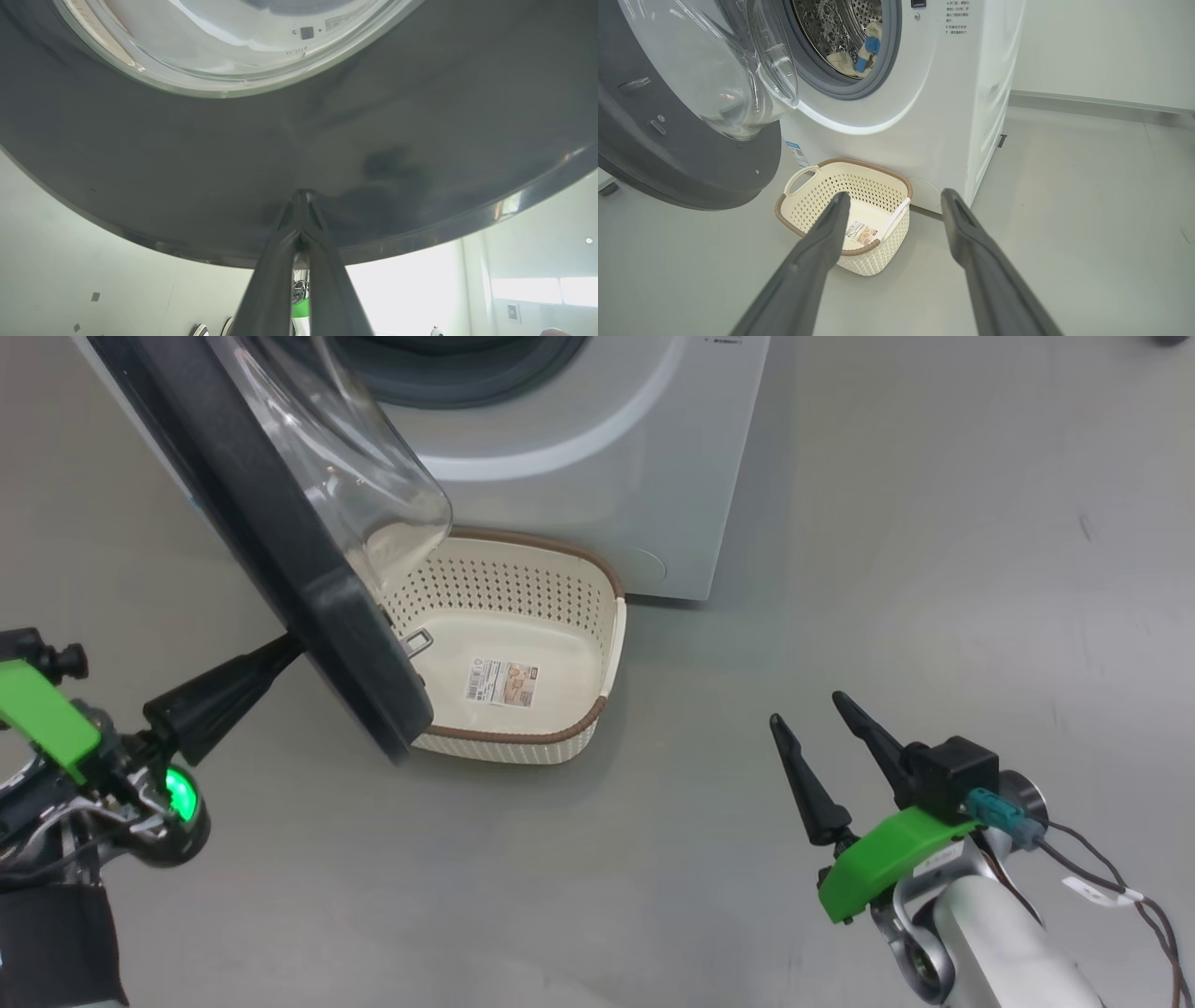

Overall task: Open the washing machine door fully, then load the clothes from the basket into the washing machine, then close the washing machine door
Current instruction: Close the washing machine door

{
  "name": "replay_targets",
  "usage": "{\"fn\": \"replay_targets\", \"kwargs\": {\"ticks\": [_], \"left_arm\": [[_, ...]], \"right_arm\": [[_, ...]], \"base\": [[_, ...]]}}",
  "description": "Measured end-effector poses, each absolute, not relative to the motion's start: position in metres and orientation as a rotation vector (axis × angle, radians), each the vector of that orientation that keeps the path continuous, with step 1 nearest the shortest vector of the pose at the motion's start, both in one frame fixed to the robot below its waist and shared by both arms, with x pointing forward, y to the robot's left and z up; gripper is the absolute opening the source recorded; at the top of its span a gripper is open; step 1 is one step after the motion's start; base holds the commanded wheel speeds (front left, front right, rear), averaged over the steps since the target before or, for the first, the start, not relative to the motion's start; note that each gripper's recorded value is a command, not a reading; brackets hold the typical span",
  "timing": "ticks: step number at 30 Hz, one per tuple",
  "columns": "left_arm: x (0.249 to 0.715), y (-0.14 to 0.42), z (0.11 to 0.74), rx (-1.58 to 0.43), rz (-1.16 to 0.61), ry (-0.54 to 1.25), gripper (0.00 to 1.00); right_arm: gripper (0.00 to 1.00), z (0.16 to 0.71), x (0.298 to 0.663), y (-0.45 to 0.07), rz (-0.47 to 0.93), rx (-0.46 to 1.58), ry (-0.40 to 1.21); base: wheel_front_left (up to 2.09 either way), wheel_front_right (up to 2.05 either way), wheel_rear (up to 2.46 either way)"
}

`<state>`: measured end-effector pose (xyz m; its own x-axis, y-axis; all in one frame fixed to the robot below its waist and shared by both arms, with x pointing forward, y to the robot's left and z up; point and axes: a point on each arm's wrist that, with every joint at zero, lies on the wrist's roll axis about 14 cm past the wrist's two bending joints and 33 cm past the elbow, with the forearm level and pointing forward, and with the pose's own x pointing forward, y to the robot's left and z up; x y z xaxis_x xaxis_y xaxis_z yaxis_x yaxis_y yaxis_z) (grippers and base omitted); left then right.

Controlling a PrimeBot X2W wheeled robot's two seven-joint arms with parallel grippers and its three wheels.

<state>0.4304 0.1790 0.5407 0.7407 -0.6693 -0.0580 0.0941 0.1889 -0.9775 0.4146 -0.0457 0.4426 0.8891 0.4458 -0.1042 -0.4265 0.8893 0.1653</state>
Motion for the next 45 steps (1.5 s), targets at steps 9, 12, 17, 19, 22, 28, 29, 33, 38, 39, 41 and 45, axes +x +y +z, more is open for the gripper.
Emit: {"fn": "replay_targets", "kwargs": {"ticks": [9,12,17,19,22,28,29,33,38,39,41,45], "left_arm": [[0.451,0.146,0.529,-1.367,-0.573,0.537,0.00],[0.460,0.133,0.531,-1.366,-0.584,0.534,0.00],[0.477,0.117,0.540,-1.369,-0.592,0.493,0.00],[0.483,0.112,0.541,-1.362,-0.582,0.476,0.00],[0.487,0.103,0.538,-1.349,-0.569,0.471,0.00],[0.490,0.088,0.541,-1.353,-0.587,0.462,0.00],[0.489,0.085,0.542,-1.351,-0.595,0.462,0.00],[0.485,0.076,0.552,-1.343,-0.632,0.449,0.00],[0.468,0.075,0.562,-1.331,-0.661,0.418,0.00],[0.463,0.076,0.562,-1.317,-0.664,0.417,0.00],[0.451,0.077,0.565,-1.275,-0.671,0.408,0.00],[0.428,0.080,0.572,-1.172,-0.668,0.362,0.00]], "right_arm": [[1.00,0.441,0.413,-0.066,0.395,0.151,0.143],[1.00,0.441,0.415,-0.069,0.385,0.150,0.141],[1.00,0.438,0.414,-0.074,0.369,0.154,0.150],[1.00,0.436,0.414,-0.077,0.361,0.158,0.153],[1.00,0.435,0.414,-0.080,0.352,0.159,0.156],[1.00,0.435,0.414,-0.084,0.338,0.162,0.154],[1.00,0.437,0.415,-0.085,0.337,0.162,0.151],[1.00,0.441,0.416,-0.088,0.329,0.159,0.138],[1.00,0.452,0.415,-0.094,0.313,0.155,0.109],[1.00,0.455,0.415,-0.096,0.307,0.155,0.098],[1.00,0.462,0.414,-0.099,0.297,0.155,0.079],[1.00,0.468,0.404,-0.106,0.273,0.160,0.063]], "base": [[0.00,0.00,0.00],[0.00,0.00,0.00],[0.00,0.00,0.00],[0.00,0.00,0.00],[0.00,0.00,0.00],[0.00,0.00,0.00],[0.00,0.00,0.00],[0.00,0.00,0.00],[0.00,0.00,0.00],[0.00,0.00,0.00],[0.00,0.00,0.00],[0.00,0.00,0.00]]}}
